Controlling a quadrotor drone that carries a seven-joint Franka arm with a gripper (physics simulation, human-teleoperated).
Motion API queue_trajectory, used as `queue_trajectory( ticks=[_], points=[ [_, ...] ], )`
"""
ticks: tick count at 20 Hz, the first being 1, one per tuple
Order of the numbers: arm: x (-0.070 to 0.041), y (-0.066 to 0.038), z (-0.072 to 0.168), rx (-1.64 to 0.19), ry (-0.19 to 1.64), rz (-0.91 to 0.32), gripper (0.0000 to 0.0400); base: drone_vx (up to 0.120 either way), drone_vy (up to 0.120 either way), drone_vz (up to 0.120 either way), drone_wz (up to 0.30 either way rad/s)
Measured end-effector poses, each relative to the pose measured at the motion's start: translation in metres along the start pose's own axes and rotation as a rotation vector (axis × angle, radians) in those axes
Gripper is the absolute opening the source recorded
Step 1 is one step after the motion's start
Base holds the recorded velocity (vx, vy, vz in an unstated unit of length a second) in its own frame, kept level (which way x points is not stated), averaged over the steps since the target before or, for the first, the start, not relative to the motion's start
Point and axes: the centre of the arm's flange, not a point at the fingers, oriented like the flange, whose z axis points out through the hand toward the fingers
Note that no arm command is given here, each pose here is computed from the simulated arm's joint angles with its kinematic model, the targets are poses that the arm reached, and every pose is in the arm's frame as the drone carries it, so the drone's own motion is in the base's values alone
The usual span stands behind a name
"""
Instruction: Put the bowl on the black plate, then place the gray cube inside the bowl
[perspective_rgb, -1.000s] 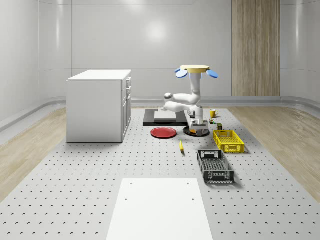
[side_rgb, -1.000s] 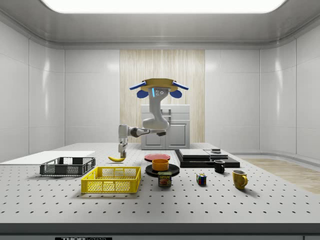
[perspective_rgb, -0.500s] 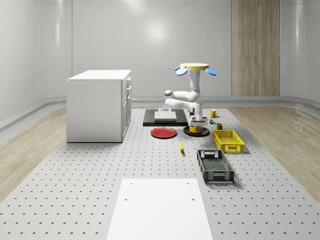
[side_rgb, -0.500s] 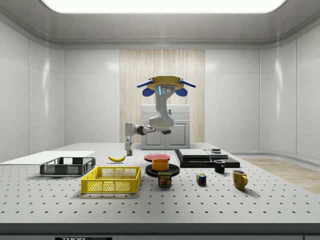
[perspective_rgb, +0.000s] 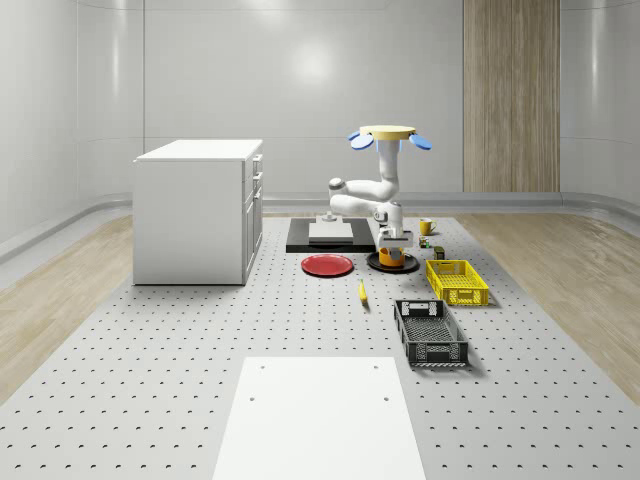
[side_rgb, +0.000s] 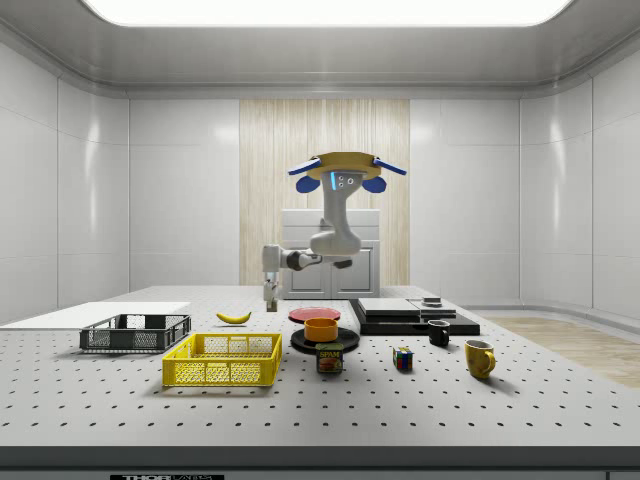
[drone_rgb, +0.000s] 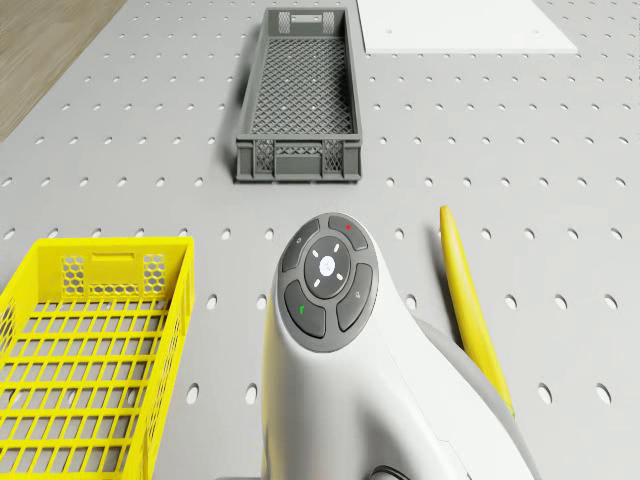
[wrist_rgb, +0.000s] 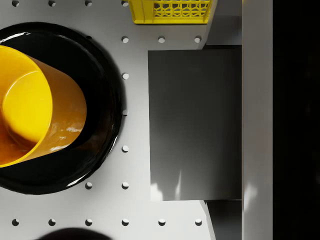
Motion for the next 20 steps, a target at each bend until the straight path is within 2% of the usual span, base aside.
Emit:
queue_trajectory(
  ticks=[2,5,18,20],
  points=[
    [0.0,0.0,0.0,0.0,0.0,0.0,0.0252,-0.12,0.0,0.0,0.0],
    [0.0,0.0,0.0,0.0,0.0,0.0,0.0252,-0.12,0.093,0.0,0.0],
    [0.0,0.0,0.0,0.0,0.0,0.0,0.0252,-0.12,0.0,-0.015,0.0],
    [0.0,0.0,0.0,0.0,0.0,0.0,0.0252,-0.12,-0.08,0.0,0.0]
  ],
)
